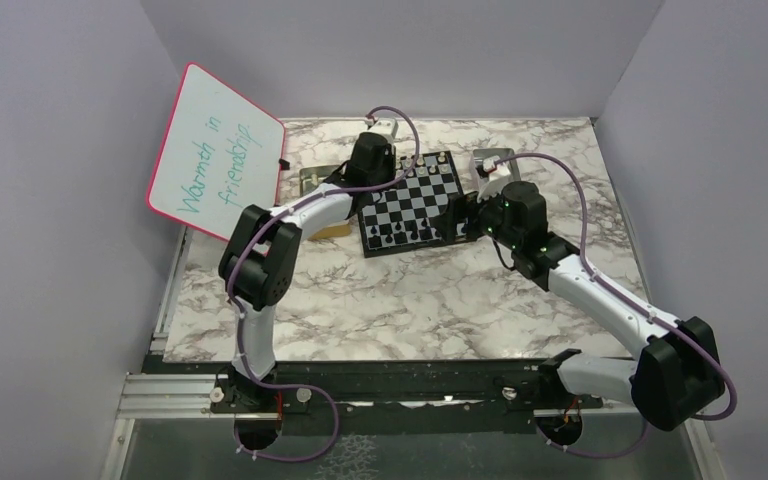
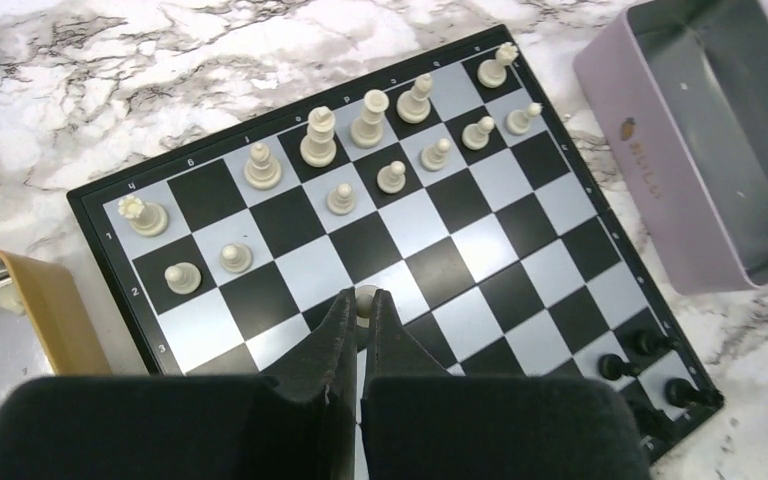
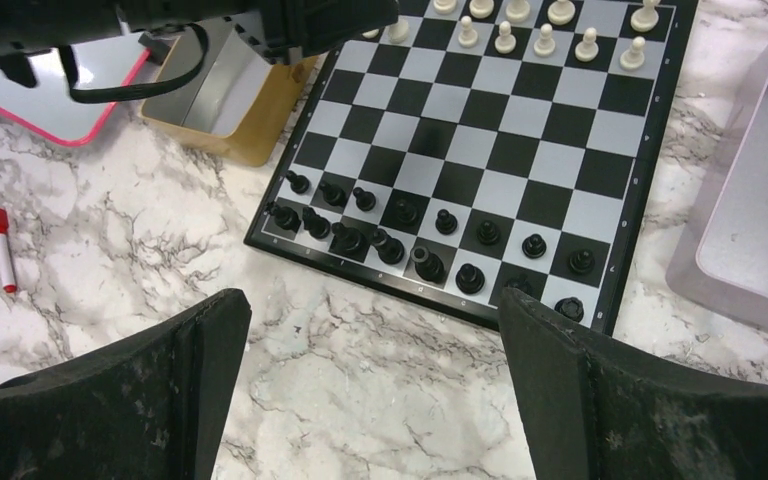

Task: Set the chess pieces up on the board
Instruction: Place the chess piece on the chessboard.

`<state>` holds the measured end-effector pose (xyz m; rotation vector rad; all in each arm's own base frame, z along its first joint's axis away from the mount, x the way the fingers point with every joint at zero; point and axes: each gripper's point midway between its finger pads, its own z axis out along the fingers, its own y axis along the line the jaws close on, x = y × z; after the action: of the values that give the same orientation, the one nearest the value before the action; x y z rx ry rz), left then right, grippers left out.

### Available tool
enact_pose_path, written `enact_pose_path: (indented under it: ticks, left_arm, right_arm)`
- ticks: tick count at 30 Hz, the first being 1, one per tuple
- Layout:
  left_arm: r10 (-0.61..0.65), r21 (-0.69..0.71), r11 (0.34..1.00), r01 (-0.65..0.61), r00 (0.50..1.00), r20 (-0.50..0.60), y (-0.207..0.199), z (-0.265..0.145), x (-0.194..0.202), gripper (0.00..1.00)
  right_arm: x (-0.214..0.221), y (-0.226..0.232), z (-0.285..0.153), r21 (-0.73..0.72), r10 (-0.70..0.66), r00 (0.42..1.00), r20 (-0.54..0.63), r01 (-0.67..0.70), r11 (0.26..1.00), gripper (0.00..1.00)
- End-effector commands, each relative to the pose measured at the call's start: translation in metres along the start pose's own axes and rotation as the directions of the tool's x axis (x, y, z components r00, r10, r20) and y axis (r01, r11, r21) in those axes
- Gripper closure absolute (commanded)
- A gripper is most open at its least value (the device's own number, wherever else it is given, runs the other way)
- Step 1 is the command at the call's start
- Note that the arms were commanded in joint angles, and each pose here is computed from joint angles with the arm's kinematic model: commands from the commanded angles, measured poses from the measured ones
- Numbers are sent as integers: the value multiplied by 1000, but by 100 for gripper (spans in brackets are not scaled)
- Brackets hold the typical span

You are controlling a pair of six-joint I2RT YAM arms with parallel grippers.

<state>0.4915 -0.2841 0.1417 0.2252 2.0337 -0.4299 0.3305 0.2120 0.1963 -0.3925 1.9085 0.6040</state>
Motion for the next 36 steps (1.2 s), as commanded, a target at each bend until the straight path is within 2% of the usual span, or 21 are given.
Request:
enact_pose_path:
  ticks: [1,12,36]
  left_arm:
    - [28,-71,997,-21,995,93,10,20,-22,100]
    - [47,-132,990,-39,997,59,24,56,-2,100]
    - [31,-187,982,-29,999,12,53,76,20,100]
  right_arm:
    - [-17,0,-8,28,36,999,34,-37,999,0]
    - [-32,0,-18,39,12,998,70,-15,999,0]
    - [-37,-4,-20,69,7,996,93,-13,998,0]
